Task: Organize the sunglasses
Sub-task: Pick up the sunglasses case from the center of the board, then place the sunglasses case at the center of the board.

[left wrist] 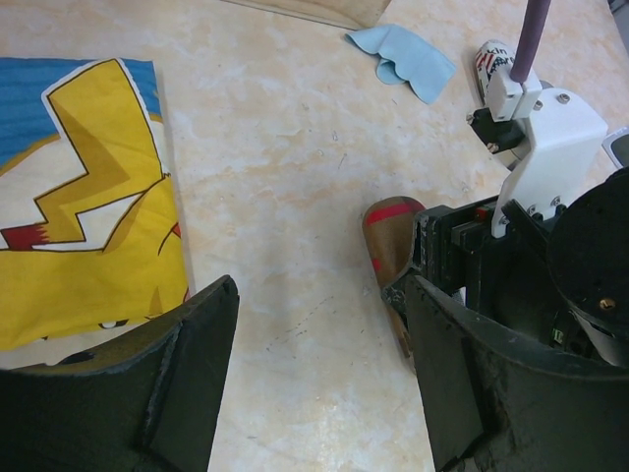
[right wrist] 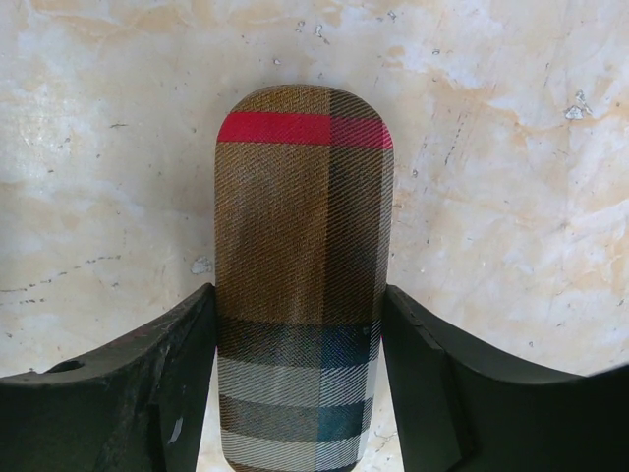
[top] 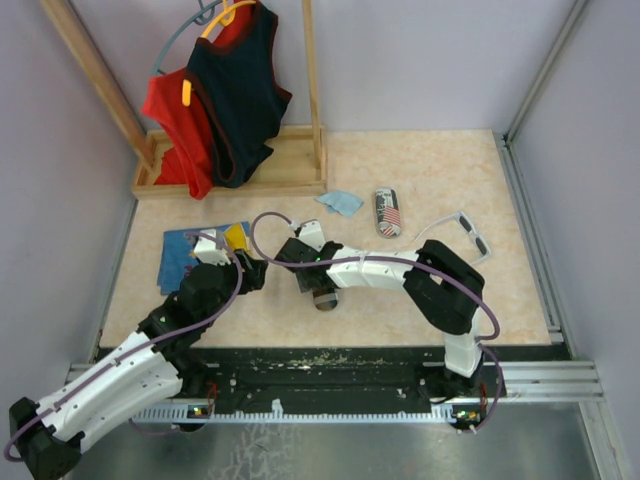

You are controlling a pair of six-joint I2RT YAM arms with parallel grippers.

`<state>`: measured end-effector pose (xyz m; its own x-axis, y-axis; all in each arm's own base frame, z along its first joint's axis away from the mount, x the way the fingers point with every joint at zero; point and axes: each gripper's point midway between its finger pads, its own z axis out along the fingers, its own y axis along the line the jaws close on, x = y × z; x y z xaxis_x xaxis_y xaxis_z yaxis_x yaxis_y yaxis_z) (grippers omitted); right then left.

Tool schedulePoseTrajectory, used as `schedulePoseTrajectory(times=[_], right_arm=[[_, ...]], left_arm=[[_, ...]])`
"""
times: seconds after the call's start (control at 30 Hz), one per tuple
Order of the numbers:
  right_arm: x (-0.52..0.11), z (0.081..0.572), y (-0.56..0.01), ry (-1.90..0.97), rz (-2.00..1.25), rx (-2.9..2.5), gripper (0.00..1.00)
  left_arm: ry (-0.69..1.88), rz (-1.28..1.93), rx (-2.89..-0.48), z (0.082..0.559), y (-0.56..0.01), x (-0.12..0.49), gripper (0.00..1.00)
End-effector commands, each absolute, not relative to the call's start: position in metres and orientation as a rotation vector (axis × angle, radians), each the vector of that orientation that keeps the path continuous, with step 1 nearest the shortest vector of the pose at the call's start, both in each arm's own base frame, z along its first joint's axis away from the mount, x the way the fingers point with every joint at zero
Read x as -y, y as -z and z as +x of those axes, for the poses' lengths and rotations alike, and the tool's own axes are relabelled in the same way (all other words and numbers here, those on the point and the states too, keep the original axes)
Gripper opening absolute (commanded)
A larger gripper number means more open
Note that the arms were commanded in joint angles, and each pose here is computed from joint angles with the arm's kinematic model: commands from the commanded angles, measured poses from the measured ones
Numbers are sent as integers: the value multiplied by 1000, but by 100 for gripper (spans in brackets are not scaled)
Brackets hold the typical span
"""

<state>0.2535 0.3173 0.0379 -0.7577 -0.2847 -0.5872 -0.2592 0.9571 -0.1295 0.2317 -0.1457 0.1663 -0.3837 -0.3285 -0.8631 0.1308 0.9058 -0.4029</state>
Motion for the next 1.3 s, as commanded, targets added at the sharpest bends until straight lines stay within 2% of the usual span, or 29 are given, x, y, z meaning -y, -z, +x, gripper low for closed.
schedulePoseTrajectory(times=[0.0,0.13,0.3,0.5,0.83,1.13,1.27], right_arm=[[-325,264,-71,6,-342,-2390,38],[-314,269,-95,-55,-297,-2327,15],[-312,267,-142,-400,-291,-2226,0],[-304,252,-218,-863,-344,-1953,0],[-307,191,-327,-1223,-577,-1470,0],[-307,166,-361,-1357,-623,-1308,0],[-303,188,-344,-1250,-538,-1432,0]], left_arm=[[498,-136,-1886,233,-173,146,75],[523,-113,-1851,232,-192,149,75],[574,-79,-1785,234,-223,156,75],[722,59,-1668,225,-263,179,77],[1005,345,-1326,176,-343,209,82],[1083,384,-1240,160,-363,212,84],[1058,361,-1273,167,-357,211,84]])
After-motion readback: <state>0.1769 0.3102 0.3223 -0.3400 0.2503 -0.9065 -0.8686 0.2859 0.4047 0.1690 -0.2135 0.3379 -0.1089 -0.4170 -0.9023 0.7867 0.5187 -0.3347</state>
